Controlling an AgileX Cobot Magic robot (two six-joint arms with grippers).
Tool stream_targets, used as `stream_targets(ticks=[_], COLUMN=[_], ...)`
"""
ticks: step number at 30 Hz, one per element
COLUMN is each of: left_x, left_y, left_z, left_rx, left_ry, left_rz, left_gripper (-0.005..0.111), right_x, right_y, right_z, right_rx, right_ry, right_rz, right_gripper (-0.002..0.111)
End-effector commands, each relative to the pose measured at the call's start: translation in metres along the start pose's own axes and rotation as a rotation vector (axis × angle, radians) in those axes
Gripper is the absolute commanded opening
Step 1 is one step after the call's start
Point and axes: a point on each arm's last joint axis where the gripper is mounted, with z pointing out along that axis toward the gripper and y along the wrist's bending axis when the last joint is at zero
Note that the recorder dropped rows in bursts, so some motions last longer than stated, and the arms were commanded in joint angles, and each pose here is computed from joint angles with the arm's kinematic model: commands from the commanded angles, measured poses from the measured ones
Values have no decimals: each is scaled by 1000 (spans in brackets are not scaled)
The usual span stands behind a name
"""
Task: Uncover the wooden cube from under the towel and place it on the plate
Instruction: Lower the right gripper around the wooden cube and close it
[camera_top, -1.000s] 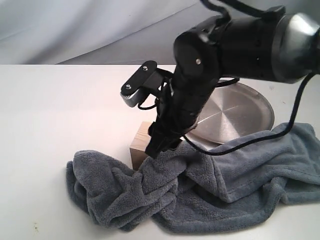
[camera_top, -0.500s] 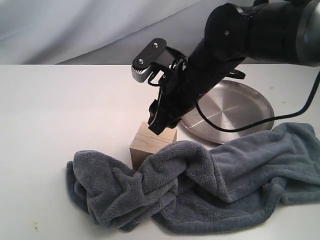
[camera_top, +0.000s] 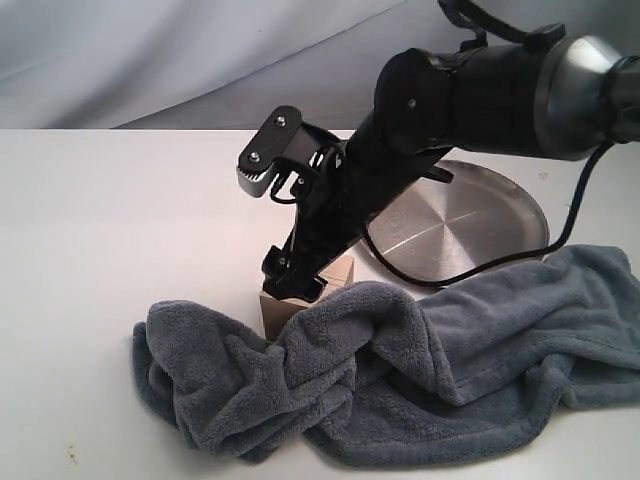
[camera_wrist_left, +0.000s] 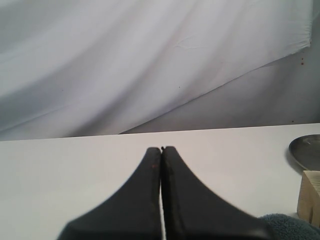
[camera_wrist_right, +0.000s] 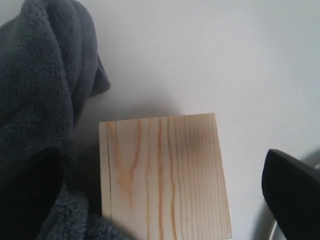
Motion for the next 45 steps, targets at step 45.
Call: stream_targets(ticks=[45], left_x=[0], left_y=[0], left_z=[0], left_rx=[-3], left_ry=[-11], left_rz=[-5], left_gripper=[0], right_x=[-29], right_y=[-23], right_z=[37], right_rx=[-171], right_ry=[159], right_rz=[-99], right_gripper=[104])
